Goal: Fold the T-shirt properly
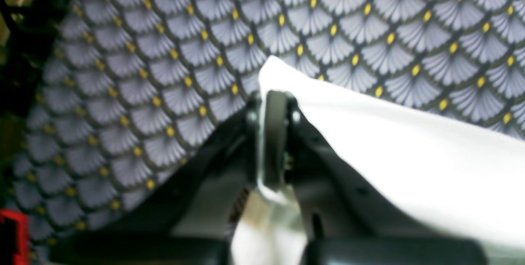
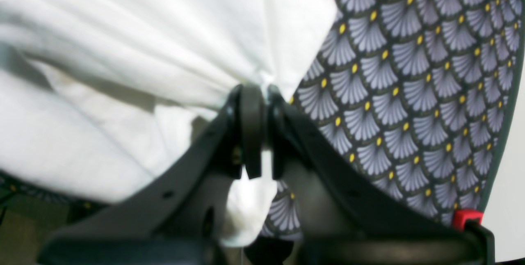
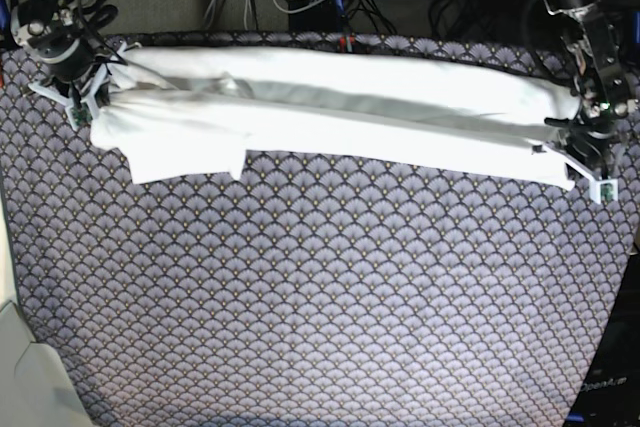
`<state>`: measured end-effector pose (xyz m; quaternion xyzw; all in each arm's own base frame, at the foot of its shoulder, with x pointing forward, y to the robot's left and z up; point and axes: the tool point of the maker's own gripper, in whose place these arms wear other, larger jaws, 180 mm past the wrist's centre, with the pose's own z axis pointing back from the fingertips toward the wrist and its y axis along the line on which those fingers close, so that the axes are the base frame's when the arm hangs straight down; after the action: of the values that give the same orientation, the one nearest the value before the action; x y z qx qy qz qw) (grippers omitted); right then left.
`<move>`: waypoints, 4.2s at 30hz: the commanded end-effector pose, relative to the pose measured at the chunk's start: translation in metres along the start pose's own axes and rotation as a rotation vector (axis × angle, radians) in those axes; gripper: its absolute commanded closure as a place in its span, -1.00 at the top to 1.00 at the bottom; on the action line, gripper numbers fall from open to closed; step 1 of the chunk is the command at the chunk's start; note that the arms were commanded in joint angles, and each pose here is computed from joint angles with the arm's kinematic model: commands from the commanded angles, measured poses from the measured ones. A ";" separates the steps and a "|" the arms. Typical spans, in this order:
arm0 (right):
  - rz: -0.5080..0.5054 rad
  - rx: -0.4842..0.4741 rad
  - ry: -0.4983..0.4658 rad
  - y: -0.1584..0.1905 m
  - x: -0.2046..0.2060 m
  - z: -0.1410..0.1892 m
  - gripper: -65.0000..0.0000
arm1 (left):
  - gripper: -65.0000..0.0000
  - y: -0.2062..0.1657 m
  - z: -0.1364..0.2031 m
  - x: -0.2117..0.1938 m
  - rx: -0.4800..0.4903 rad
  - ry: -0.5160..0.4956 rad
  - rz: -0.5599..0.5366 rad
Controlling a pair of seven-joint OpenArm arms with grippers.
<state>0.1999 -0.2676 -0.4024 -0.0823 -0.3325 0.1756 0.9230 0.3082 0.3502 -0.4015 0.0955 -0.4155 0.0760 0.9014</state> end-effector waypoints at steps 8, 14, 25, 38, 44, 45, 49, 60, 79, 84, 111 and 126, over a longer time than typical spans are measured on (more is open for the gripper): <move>0.016 -0.035 -0.011 -0.011 0.005 0.004 -1.00 | -0.97 0.017 -0.006 -0.004 0.035 0.014 0.009; 0.015 -0.037 -0.008 -0.012 0.004 0.005 -0.97 | -0.69 0.016 -0.005 -0.009 0.034 0.027 0.006; -0.007 -0.087 0.002 -0.030 -0.002 0.011 -0.03 | -0.32 0.015 0.000 -0.023 0.030 0.050 -0.003; -0.048 -0.188 -0.039 -0.068 0.011 0.018 -0.03 | -0.32 0.001 0.003 -0.029 -0.060 0.062 -0.054; -0.040 -0.191 -0.127 -0.072 0.056 0.007 -0.02 | -0.31 -0.001 0.003 -0.029 -0.064 0.063 -0.056; -0.032 -0.177 -0.122 -0.068 0.063 0.002 -0.02 | -0.31 -0.001 0.003 -0.030 -0.065 0.064 -0.057; 0.017 -0.129 -0.099 -0.056 0.096 -0.016 -0.02 | -0.31 -0.002 0.004 -0.035 -0.067 0.076 -0.059; 0.009 0.036 -0.007 -0.016 0.118 -0.072 -0.03 | -0.31 0.001 0.005 -0.037 -0.062 0.079 -0.060; -0.039 0.118 0.081 0.005 0.087 -0.092 -0.03 | -0.31 -0.007 0.003 -0.037 -0.072 0.078 -0.052; -0.048 0.133 0.101 0.009 0.080 -0.096 -0.03 | -0.31 -0.010 0.003 -0.039 -0.075 0.080 -0.051; 0.030 0.019 -0.041 -0.001 0.114 -0.048 -1.00 | -0.32 -0.010 0.003 -0.037 -0.079 0.076 -0.044; 0.114 -0.047 -0.061 0.006 0.098 0.004 -1.00 | -0.31 -0.010 0.003 -0.040 -0.078 0.081 -0.047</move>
<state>0.2570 -0.2245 -0.3576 -0.1120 -0.3343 0.2212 0.9093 0.2878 0.3412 -0.4252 0.0713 -0.3987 0.0541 0.9127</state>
